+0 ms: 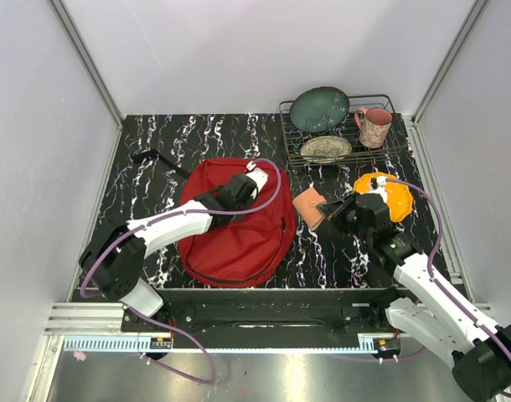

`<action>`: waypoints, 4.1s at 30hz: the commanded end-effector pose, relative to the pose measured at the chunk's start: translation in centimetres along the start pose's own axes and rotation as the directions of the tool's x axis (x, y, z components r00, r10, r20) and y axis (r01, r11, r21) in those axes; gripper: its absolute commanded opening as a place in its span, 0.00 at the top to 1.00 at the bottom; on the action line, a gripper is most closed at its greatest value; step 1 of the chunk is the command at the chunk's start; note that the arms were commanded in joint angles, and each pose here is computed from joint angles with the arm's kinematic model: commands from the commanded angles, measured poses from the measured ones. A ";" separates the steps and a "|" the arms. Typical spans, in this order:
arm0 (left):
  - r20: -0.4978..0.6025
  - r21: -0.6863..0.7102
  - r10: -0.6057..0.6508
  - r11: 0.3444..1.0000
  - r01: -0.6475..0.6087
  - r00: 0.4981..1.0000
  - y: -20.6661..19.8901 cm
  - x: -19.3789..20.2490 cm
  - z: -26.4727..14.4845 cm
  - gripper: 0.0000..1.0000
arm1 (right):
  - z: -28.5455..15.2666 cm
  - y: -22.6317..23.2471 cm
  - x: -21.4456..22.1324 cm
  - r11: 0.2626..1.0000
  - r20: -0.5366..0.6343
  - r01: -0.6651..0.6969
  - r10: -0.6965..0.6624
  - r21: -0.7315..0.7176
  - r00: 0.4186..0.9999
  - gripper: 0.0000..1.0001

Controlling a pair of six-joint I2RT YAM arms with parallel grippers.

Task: Pack the student bag
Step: Place the personal item in the student bag.

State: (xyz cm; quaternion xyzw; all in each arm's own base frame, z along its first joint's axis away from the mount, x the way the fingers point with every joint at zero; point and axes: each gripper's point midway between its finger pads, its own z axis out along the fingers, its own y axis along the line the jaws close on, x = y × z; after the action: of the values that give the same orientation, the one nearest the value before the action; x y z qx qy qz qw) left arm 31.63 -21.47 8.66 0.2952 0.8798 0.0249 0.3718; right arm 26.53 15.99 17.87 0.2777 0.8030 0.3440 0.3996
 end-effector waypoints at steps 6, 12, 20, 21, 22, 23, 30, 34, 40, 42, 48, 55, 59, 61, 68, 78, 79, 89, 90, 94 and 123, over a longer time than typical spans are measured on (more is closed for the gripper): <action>-0.084 -0.039 0.016 0.999 -0.019 0.996 0.8 2.6 -0.9 0.93 | -0.2 1.3 -0.7 0.998 0.017 -0.008 0.010 -0.060 1.000 0.96; -0.013 -0.042 -0.025 0.999 0.025 1.000 1.7 -1.0 -4.1 0.87 | 0.1 1.7 -0.4 0.997 -0.004 -0.012 0.012 -0.072 1.000 0.95; 0.027 -0.009 -0.058 0.998 0.058 0.998 1.7 -2.4 -6.0 0.95 | 0.4 1.9 0.0 0.996 -0.024 -0.017 0.015 -0.084 1.000 0.95; 0.036 -0.008 -0.069 0.998 0.069 0.997 1.7 -2.7 -6.2 0.96 | 0.4 1.9 0.0 0.996 -0.023 -0.015 0.013 -0.086 1.000 0.95; 0.043 -0.009 -0.074 0.997 0.075 0.996 1.8 -2.9 -6.3 0.96 | 0.5 1.8 0.1 0.996 -0.027 -0.017 0.015 -0.084 1.000 0.94; 0.056 -0.005 -0.083 0.996 0.084 0.995 1.8 -3.5 -6.5 0.96 | 0.5 1.9 0.1 0.996 -0.029 -0.016 0.014 -0.085 0.999 0.94; 0.182 0.104 -0.368 0.929 0.355 0.912 0.9 -9.7 -8.1 1.00 | 0.6 2.0 0.1 0.996 -0.031 -0.019 0.016 -0.088 0.999 0.94; 0.190 0.255 -0.587 0.803 0.538 0.787 -0.3 -13.9 -8.9 1.00 | 0.1 1.6 -0.6 0.998 0.004 -0.023 0.024 -0.064 1.000 0.95; 0.190 0.323 -0.742 0.666 0.673 0.643 -0.4 -17.1 -9.7 1.00 | -1.6 0.9 -2.0 1.000 0.075 0.001 0.001 -0.020 0.997 0.95; 0.181 0.348 -0.745 0.659 0.667 0.642 -0.9 -16.8 -9.7 0.97 | -2.1 0.9 -2.3 1.000 0.083 0.010 -0.009 -0.016 0.996 0.94; 0.112 0.379 -0.660 0.720 0.582 0.743 -3.2 -14.4 -8.1 0.85 | -1.8 2.1 -1.7 0.997 0.042 0.042 -0.040 -0.060 0.998 0.94; 0.064 0.338 -0.592 0.771 0.540 0.804 -4.0 -10.2 -6.2 0.95 | -1.1 2.8 -1.0 0.995 -0.001 0.034 -0.034 -0.097 0.999 0.96; 0.090 0.354 -0.565 0.788 0.504 0.820 -3.9 -10.5 -6.6 1.00 | -1.6 4.4 -0.7 0.984 -0.020 0.035 -0.039 -0.174 0.999 0.96; 0.105 0.367 -0.561 0.789 0.493 0.821 -3.9 -11.1 -6.8 1.00 | -1.8 5.2 -0.5 0.976 -0.036 0.018 -0.027 -0.217 0.999 0.96; 0.140 0.370 -0.562 0.793 0.484 0.815 -3.4 -12.9 -7.5 1.00 | -1.0 8.3 1.3 0.918 -0.149 -0.087 0.031 -0.386 0.988 1.00; 0.181 0.338 -0.580 0.795 0.504 0.794 -1.9 -14.1 -8.4 1.00 | 1.7 6.4 4.3 0.923 -0.289 -0.197 0.100 -0.329 0.952 1.00; 0.185 0.338 -0.582 0.794 0.505 0.792 -1.8 -14.3 -8.5 1.00 | 1.7 6.2 4.4 0.924 -0.293 -0.206 0.110 -0.321 0.950 1.00; 0.209 0.340 -0.594 0.789 0.512 0.777 -1.3 -15.3 -9.3 1.00 | 2.9 3.5 7.5 0.964 -0.399 -0.189 0.101 -0.186 0.911 1.00; 0.209 0.347 -0.593 0.788 0.508 0.778 -1.4 -15.3 -9.4 1.00 | 2.8 3.3 7.7 0.965 -0.400 -0.191 0.106 -0.180 0.910 1.00; 0.194 0.404 -0.603 0.768 0.497 0.774 -2.5 -15.3 -9.7 1.00 | 3.2 2.8 7.9 0.962 -0.389 -0.211 0.129 -0.176 0.912 1.00; 0.205 0.371 -0.617 0.767 0.523 0.759 -1.7 -14.1 -9.7 1.00 | 1.6 5.4 13.1 0.891 -0.503 -0.397 0.244 -0.221 0.829 1.00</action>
State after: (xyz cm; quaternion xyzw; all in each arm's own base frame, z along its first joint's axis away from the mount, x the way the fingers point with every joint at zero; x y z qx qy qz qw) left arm 30.80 -27.44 18.57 0.0793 0.8970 -0.2123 0.3795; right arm 23.09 28.82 14.88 0.2691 0.7502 0.5765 0.1800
